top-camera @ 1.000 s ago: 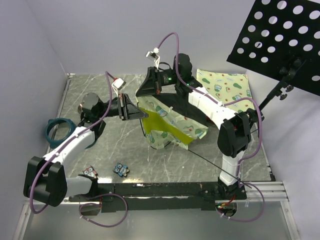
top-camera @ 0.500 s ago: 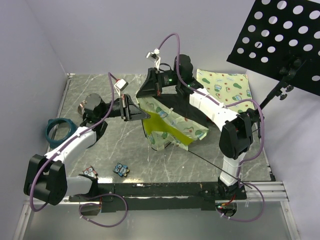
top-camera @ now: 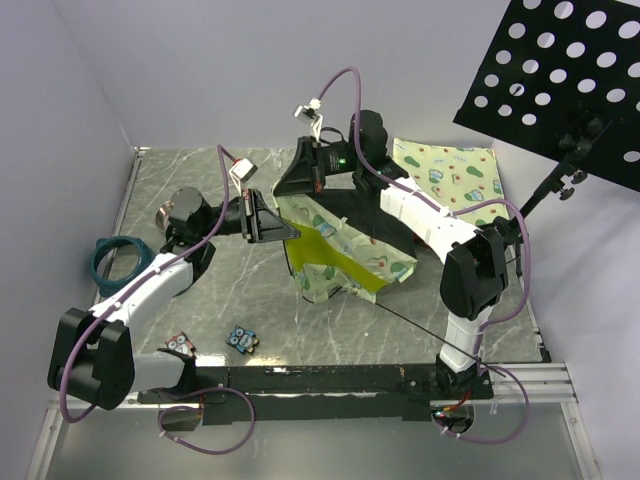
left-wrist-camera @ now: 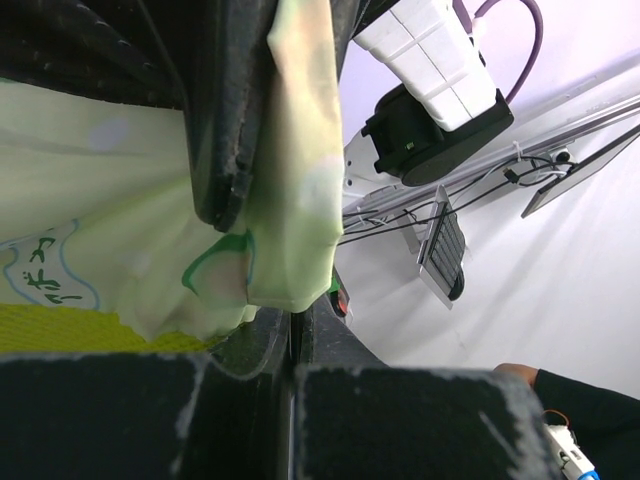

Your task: Set up the pet tent

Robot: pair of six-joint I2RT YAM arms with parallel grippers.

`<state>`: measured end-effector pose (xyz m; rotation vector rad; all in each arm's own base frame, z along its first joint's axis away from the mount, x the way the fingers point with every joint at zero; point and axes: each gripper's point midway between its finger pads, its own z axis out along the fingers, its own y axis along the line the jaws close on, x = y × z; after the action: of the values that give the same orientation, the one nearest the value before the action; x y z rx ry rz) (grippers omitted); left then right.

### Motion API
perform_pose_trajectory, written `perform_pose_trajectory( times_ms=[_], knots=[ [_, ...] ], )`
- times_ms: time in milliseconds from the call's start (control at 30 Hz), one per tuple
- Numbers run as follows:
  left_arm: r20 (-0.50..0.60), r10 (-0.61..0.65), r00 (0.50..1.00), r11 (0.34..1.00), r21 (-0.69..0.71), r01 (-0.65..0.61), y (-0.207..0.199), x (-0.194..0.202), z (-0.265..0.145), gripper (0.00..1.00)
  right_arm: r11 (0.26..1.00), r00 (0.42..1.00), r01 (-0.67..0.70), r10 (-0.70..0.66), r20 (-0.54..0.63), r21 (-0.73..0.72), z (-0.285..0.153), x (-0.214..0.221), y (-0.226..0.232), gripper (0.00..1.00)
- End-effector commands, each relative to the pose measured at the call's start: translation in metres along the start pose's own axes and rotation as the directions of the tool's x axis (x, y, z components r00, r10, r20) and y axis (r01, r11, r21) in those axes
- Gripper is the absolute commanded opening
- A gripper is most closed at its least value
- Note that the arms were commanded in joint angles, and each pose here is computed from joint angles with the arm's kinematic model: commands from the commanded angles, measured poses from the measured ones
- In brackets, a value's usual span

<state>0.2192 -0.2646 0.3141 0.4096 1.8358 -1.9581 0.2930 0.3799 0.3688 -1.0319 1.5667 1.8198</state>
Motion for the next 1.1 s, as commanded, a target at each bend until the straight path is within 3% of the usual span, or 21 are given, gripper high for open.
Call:
perform_pose_trajectory(
  times_ms=[0,467,1067],
  knots=[
    [-0.249,-0.438,0.864,0.899,-0.110,0.424,0.028,0.073,-0.007,0.01,0.925,0.879,0.362,-0.379,0.290,0.112,-0.021,-0.102,0.077,0.00],
    [-0.247,-0.427,0.870,0.904,-0.106,0.414,0.028,0.070,-0.007,0.01,0.927,0.885,0.364,-0.375,0.274,0.093,-0.023,-0.094,0.079,0.00],
    [-0.244,-0.392,0.887,0.920,-0.100,0.379,0.025,0.059,-0.004,0.01,0.949,0.929,0.312,-0.313,0.199,0.038,-0.020,-0.048,0.076,0.00]
  ],
)
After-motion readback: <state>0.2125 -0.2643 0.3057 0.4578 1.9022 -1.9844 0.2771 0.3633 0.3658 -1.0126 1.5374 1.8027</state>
